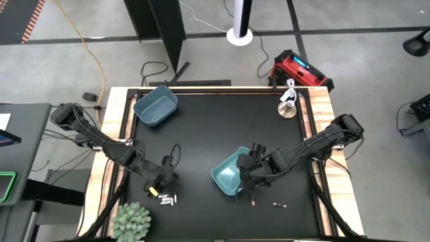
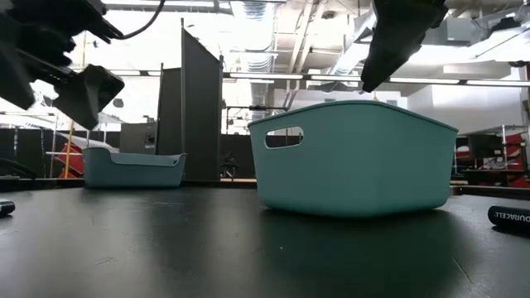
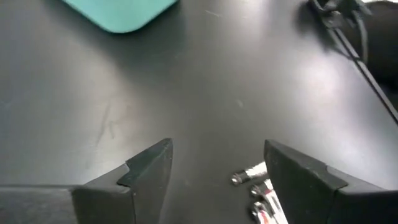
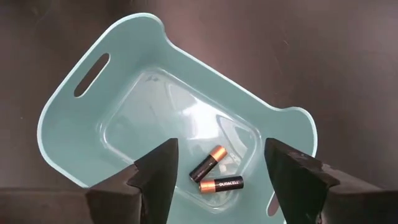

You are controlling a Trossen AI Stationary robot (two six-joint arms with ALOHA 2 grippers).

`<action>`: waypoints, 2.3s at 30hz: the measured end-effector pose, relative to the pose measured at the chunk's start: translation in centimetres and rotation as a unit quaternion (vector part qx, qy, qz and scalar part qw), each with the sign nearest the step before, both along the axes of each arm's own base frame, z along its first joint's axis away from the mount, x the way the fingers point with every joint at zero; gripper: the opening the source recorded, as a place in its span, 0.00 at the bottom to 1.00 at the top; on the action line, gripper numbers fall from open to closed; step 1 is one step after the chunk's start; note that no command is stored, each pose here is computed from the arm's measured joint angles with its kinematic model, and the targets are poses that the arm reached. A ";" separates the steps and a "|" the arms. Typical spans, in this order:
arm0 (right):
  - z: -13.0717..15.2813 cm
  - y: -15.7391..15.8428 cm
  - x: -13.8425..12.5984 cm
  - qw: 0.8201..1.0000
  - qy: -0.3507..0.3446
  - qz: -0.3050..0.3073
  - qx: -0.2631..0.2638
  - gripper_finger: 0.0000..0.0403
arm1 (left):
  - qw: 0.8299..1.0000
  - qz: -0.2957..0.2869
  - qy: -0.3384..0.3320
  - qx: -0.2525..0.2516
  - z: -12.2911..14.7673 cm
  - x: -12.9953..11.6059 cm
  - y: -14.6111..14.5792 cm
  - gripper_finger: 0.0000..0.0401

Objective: Sort batteries
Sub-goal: Put the black-brown battery into the light blue bin

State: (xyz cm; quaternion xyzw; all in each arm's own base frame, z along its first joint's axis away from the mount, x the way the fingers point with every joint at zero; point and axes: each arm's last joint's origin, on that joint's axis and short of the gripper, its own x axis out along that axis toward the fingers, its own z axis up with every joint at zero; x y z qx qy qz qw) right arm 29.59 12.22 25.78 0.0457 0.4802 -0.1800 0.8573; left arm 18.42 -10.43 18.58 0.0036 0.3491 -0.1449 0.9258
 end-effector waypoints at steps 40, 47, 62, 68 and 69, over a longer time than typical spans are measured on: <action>-6.3 11.0 -12.0 0.992 0.055 -0.039 0.107 0.56 | 0.991 0.082 -0.051 0.096 0.1 -0.1 0.1 0.64; -6.4 9.0 -7.3 0.979 -0.005 -0.097 0.177 0.57 | 0.990 0.089 -0.057 0.092 0.2 -0.1 0.1 0.64; -11.4 9.6 -2.4 0.972 0.054 -0.145 0.179 0.57 | 0.982 0.123 -0.071 0.125 0.3 0.0 0.5 0.64; -13.0 9.6 -1.9 0.968 0.091 -0.166 0.164 0.52 | 0.982 0.123 -0.072 0.125 0.3 0.0 0.5 0.64; -13.0 9.6 -1.9 0.968 0.093 -0.166 0.161 0.49 | 0.982 0.124 -0.071 0.124 0.3 0.0 0.5 0.64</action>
